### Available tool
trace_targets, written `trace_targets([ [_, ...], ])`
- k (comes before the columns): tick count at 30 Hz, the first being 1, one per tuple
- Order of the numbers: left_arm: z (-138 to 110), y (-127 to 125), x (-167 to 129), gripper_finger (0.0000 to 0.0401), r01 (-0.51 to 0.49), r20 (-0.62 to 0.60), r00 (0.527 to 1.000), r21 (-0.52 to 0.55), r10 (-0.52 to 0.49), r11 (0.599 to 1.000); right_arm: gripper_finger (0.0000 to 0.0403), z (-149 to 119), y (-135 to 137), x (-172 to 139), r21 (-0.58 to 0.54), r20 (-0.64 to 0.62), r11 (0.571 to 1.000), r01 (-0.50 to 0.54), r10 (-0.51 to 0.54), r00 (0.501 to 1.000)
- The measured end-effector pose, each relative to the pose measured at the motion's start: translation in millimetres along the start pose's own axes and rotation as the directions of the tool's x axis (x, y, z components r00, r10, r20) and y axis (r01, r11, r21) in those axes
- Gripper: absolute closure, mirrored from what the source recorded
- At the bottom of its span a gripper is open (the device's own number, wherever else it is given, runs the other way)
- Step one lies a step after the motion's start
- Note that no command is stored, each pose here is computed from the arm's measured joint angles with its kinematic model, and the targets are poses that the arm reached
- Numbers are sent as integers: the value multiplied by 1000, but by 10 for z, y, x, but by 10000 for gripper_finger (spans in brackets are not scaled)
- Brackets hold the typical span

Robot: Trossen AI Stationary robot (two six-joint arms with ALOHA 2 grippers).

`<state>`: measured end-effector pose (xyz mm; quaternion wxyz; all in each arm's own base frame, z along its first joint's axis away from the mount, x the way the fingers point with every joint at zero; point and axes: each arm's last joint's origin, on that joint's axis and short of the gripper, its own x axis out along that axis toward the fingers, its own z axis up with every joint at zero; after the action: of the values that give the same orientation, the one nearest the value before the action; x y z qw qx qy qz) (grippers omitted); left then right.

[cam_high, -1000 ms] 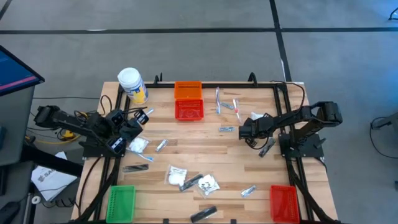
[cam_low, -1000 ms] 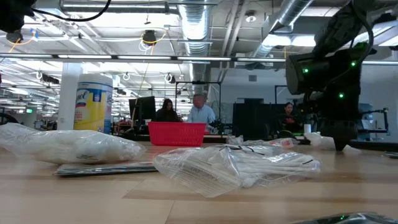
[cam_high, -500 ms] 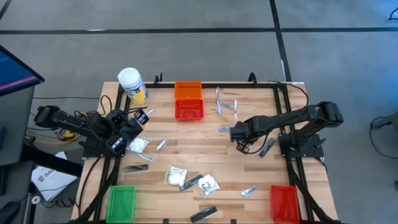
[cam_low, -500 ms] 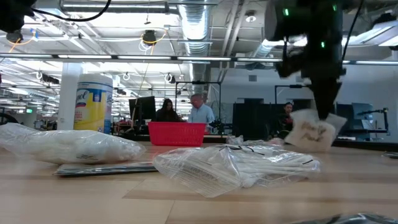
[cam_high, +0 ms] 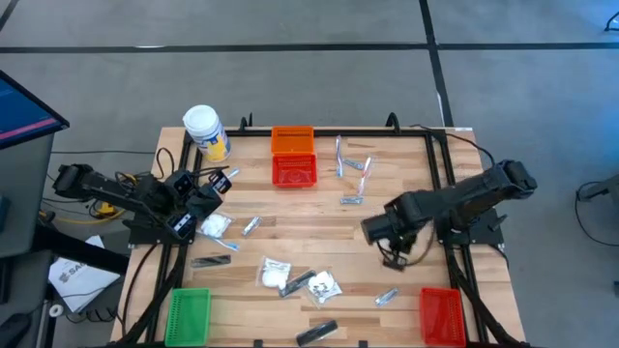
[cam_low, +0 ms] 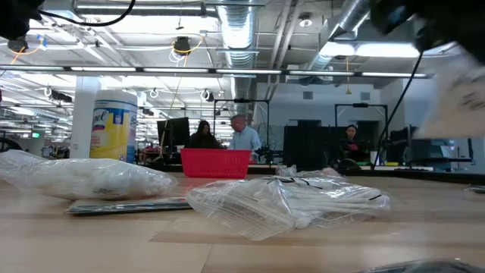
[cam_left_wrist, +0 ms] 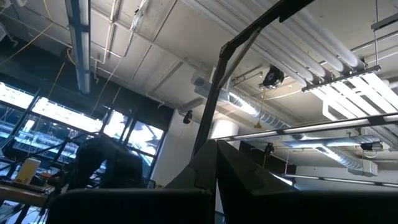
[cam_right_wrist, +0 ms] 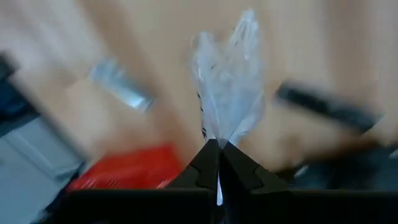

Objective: Pick & Place Travel size toiletries
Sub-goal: Put the cotton pack into the bottom red basket

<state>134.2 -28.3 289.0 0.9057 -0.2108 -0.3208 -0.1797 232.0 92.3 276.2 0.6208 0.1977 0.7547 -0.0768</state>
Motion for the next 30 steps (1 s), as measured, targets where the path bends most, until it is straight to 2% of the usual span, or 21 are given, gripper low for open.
trace_targets([
  [3,0,0,0,399,0,0,1000,0,0,1000,403,-224,179,-65,19,-45,998,-60,61,997],
  [8,-1,1,0,399,0,-1,1000,0,0,1000,403,-646,439,-146,36,-50,994,-99,101,994],
  [16,-3,1,0,399,-1,-3,1000,0,1,1000,403,-1210,751,-36,50,-48,988,-144,146,988],
  [23,-3,1,0,399,-1,-3,1000,0,1,1000,403,-1386,963,73,24,-40,958,-285,286,957],
  [26,-2,1,1,399,-1,-3,1000,0,1,1000,403,-1384,969,162,44,-59,957,-288,290,955],
  [30,-2,1,1,399,-1,-3,1000,0,1,1000,403,-1364,910,358,67,-135,968,-242,249,959],
])
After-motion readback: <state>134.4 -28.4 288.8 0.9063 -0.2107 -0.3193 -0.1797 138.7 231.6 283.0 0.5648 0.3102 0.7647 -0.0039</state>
